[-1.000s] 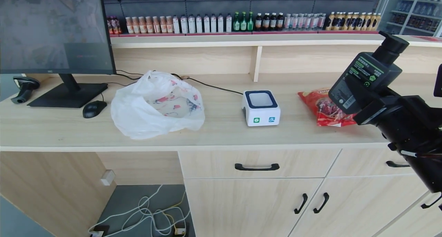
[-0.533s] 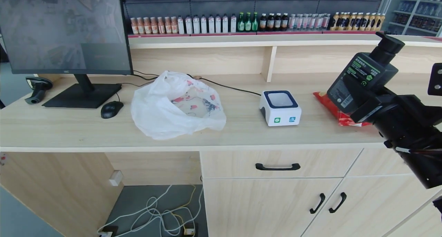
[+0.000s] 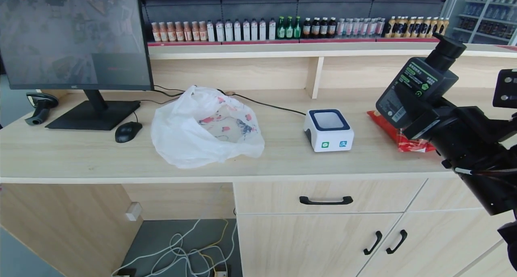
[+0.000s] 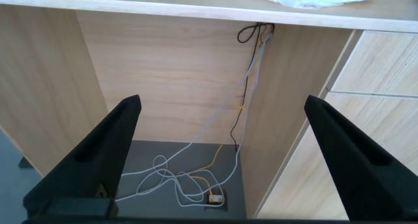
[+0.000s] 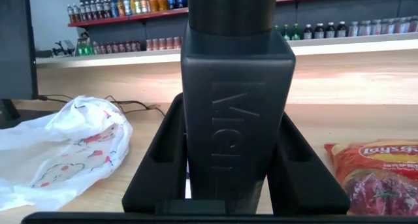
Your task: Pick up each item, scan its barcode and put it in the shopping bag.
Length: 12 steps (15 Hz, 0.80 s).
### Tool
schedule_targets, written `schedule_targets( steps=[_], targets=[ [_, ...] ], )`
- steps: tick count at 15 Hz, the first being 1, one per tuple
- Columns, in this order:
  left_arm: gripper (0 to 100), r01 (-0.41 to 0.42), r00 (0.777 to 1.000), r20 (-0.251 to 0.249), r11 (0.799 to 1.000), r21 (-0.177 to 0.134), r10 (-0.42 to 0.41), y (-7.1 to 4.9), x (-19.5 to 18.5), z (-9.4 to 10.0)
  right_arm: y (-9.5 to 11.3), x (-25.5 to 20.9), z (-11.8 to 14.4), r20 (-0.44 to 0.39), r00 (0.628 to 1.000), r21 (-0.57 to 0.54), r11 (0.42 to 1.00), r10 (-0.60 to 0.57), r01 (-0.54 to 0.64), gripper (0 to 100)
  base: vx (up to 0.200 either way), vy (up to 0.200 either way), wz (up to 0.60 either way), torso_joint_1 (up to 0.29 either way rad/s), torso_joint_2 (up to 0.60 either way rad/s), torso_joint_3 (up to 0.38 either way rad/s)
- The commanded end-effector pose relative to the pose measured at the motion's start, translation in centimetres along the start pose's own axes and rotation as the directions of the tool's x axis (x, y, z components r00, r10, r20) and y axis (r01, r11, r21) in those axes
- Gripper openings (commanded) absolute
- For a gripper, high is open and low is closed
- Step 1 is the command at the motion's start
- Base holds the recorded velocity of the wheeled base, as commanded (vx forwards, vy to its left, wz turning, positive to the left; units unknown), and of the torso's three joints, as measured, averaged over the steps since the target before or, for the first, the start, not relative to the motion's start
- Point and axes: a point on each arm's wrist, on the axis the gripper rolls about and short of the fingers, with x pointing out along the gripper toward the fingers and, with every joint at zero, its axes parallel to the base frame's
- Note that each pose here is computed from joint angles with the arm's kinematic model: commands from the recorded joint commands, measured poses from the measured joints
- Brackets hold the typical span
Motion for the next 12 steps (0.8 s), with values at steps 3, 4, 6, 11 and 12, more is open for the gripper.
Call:
schedule_targets(
  steps=[3,4,6,11,12],
  targets=[
    [100,0.001,1.000,0.000,1.000,-0.001,-0.001,0.0,0.0,0.0,0.1,1.3,-0.1,0.020,1.000,-0.004,1.000,0.015,-0.015,0,0.000,0.000,0.00,0.000,0.00,0.000],
    [100,0.001,1.000,0.000,1.000,-0.001,-0.001,0.0,0.0,0.0,0.2,1.8,-0.5,0.017,0.999,-0.008,0.999,0.032,-0.032,0,0.000,0.000,0.00,0.000,0.00,0.000],
    [100,-0.001,1.000,0.000,1.000,-0.001,0.001,0.0,0.0,0.0,-0.9,3.4,-1.6,0.011,0.994,-0.065,0.992,0.111,-0.110,0,0.000,0.000,0.00,0.000,0.00,0.000],
    [100,-0.001,1.000,0.000,1.000,-0.001,0.001,0.0,0.0,0.0,-3.1,4.8,-4.3,-0.060,0.956,-0.143,0.945,0.287,-0.293,0,0.000,0.000,0.00,0.000,0.00,0.000],
    [100,0.001,1.000,0.000,1.000,-0.001,-0.001,0.0,0.0,0.0,-3.1,5.5,-4.6,-0.050,0.948,-0.155,0.935,0.314,-0.318,0,0.000,0.000,0.00,0.000,0.00,0.000]
  ],
)
